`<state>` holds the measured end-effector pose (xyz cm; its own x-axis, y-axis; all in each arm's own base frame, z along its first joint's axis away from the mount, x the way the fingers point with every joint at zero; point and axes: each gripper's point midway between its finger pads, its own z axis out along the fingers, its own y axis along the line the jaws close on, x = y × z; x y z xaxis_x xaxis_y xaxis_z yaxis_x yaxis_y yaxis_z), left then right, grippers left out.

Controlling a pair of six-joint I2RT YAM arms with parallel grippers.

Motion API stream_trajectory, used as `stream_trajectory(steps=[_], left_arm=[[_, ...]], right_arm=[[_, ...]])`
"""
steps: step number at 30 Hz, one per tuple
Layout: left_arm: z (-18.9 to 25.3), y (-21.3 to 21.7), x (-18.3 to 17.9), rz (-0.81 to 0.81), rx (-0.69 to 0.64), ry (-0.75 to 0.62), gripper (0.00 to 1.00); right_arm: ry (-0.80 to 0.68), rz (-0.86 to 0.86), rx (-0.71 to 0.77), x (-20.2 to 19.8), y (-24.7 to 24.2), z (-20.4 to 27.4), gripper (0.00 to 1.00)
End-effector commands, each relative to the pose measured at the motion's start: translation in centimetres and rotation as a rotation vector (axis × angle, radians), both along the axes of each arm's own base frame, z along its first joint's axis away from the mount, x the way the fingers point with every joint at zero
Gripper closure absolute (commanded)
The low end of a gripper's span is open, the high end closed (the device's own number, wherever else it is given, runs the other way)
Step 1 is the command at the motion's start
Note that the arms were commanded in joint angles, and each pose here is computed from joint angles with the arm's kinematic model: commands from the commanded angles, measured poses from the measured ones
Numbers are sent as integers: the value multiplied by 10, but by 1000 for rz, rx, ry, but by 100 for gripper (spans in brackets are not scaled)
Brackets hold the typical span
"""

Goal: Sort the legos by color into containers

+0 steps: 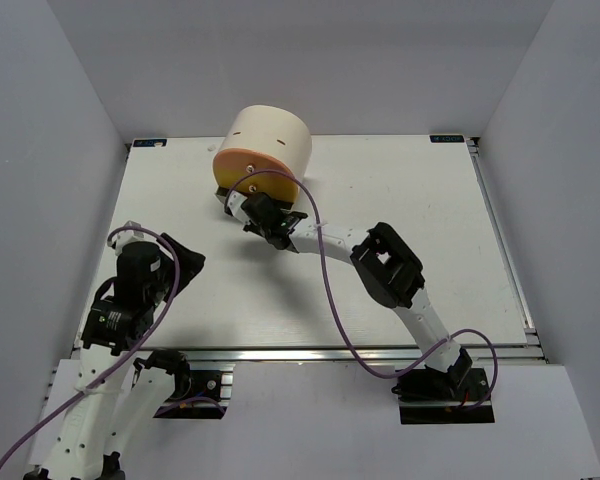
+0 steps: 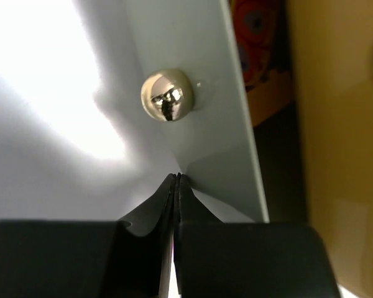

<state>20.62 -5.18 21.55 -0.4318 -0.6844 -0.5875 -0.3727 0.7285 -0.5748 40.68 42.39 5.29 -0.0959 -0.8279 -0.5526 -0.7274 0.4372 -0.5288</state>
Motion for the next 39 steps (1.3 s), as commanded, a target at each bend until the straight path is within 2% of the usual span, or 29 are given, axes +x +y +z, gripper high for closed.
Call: stream_trajectory(steps=[1,11,16,17,19,20,21,22,23,25,26,27,33,39], left_arm=[[-5,4,-1,23,1,10,23],[-11,5,-12,43,-25,23,22],[-13,5,-14,43,-31,21,21],[-15,4,-13,39,-34,22,21],[-10,-2,-9,10,-48,-9,19],[-7,-4,-8,-4,-53,-27,18],[-4,-7,-4,-26,-53,-54,16],[0,-13,-2,-54,-68,-75,13],[2,-15,-1,-72,-70,-95,11],[8,-24,4,-122,-84,-137,6],[11,-27,5,-140,-87,-152,5],[10,-30,8,-156,-82,-158,5],[24,-64,29,-332,-134,-247,2],[36,-79,44,-429,-124,-274,2]], right_arm=[[-170,-73,102,32,10,52,100],[-241,-113,120,60,11,57,100],[-197,-78,121,56,6,53,100],[-190,-39,154,50,10,69,100],[-16,146,154,10,19,53,100],[47,222,180,-15,16,76,100],[164,389,255,-50,28,86,100],[243,451,253,-75,17,79,97],[238,497,312,-92,6,115,89],[306,507,409,-117,-7,135,46],[319,486,442,-131,-23,146,16],[355,417,509,-136,-30,155,11],[295,149,573,-135,-91,183,11],[248,81,606,-142,-119,202,11]])
